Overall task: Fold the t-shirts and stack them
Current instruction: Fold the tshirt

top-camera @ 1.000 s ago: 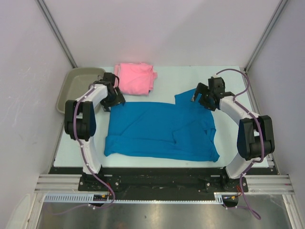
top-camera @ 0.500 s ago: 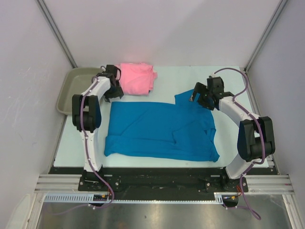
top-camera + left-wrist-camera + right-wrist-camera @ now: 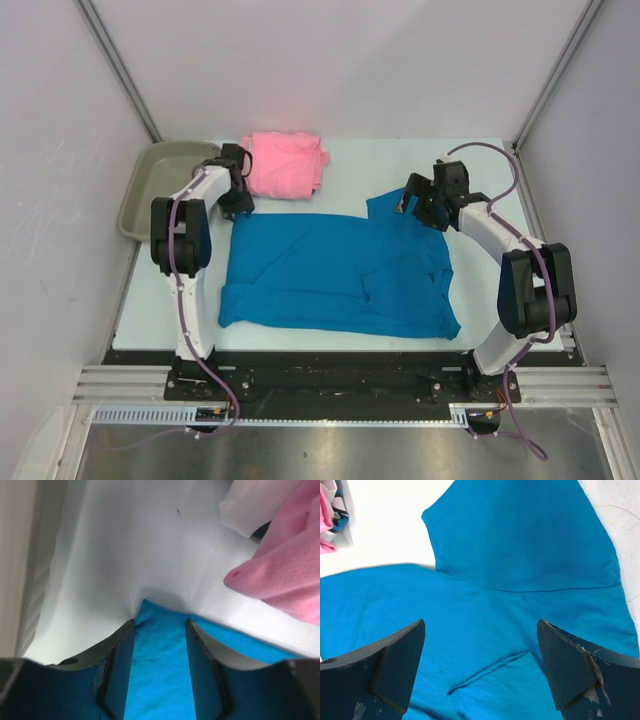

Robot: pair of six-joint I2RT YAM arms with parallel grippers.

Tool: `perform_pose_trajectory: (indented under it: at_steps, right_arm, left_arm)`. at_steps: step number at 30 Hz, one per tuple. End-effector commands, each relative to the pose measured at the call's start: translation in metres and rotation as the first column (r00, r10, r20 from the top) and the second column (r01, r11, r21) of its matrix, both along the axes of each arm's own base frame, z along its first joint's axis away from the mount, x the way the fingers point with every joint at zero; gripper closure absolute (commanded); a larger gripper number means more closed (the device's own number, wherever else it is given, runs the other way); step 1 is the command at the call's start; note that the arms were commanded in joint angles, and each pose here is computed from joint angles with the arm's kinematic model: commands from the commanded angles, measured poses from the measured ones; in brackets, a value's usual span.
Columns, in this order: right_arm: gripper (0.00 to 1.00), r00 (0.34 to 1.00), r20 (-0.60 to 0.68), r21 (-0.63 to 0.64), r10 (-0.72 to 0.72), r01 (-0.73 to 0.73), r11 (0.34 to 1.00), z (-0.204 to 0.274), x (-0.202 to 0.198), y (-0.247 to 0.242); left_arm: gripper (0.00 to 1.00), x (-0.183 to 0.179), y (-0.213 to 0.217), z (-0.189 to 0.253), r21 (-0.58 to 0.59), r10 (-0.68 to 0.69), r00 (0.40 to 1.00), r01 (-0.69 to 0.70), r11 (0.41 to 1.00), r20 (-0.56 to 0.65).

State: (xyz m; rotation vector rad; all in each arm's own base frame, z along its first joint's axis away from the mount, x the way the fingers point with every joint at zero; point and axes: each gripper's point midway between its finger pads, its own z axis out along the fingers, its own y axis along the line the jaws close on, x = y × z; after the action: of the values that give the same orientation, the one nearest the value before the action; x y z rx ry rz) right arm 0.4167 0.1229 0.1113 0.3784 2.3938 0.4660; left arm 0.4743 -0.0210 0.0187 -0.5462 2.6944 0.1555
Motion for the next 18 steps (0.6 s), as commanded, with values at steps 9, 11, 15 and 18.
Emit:
perform_pose_trajectory:
  at_steps: [9,11,15,18]
  right_arm:
    - [0.02,0.997,0.074,0.013,0.012,-0.013,1.000,0.020,0.017,0.005]
    - [0.03,0.997,0.082,0.007,-0.010,0.009,1.000,0.020,0.021,0.001]
    - [0.02,0.987,0.097,-0.052,-0.129,0.134,0.990,0.006,0.042,-0.027]
    - [0.01,0.974,0.117,-0.079,-0.194,0.204,0.976,0.002,0.064,-0.046]
  left_arm:
    - [0.77,-0.003,0.014,-0.019,-0.035,0.039,0.999,-0.039,0.999,-0.015]
    - [0.82,-0.004,0.014,-0.018,-0.039,0.040,0.999,-0.041,0.998,-0.013]
    - [0.86,-0.007,0.011,-0.017,-0.057,0.042,0.999,-0.043,0.997,-0.012]
    - [0.86,-0.012,0.007,-0.014,-0.075,0.037,0.999,-0.038,0.996,-0.005]
